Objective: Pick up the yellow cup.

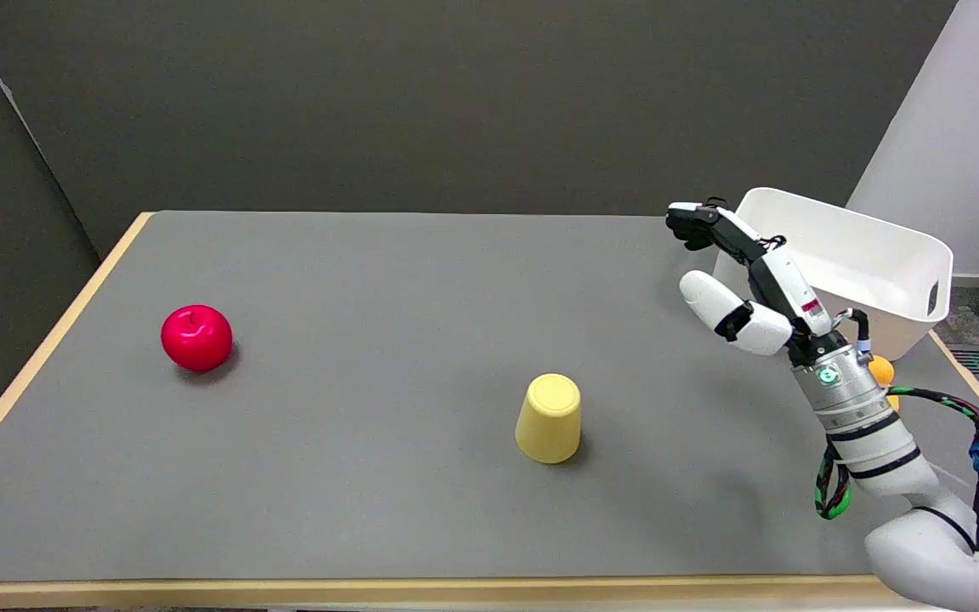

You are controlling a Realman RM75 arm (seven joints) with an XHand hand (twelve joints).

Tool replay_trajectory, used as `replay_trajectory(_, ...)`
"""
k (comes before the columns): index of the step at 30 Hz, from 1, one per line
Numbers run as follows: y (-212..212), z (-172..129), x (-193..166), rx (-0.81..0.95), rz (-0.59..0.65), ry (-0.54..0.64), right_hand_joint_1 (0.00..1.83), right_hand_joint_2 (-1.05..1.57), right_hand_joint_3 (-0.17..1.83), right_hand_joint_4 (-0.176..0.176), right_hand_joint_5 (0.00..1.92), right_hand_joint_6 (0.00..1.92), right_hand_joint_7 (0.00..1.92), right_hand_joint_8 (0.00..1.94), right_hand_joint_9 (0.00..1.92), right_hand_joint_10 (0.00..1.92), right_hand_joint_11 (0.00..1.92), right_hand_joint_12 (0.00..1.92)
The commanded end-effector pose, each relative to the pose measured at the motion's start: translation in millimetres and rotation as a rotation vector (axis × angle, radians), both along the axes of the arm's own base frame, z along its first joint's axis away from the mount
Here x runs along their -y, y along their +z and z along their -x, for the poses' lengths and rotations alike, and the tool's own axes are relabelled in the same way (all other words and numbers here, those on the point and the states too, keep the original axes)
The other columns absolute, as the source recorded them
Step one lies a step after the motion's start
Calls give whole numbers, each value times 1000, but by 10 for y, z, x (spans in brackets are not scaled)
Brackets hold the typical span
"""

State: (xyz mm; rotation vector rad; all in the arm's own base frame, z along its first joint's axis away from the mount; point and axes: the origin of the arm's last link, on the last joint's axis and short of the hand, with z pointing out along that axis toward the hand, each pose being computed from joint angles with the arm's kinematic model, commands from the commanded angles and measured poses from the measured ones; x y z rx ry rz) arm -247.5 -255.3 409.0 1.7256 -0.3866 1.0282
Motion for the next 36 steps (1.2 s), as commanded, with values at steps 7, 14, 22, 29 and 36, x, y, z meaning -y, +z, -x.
replay_trajectory(7,-134,126,197,39,-88,-103,367,662,796,-100,278,524,368,454,240,868,132,1299)
replay_trajectory(14,-446,215,213,128,-238,-186,326,648,789,-92,262,495,343,430,204,835,100,1265)
replay_trajectory(22,-755,275,201,178,-305,-231,284,640,774,-101,224,445,296,398,138,773,28,1188)
replay_trajectory(29,-1082,488,110,212,-370,-312,286,641,773,-102,221,442,281,388,130,766,16,1179)
replay_trajectory(36,-1166,743,71,232,-346,-381,278,641,774,-93,228,448,283,385,134,767,12,1171)
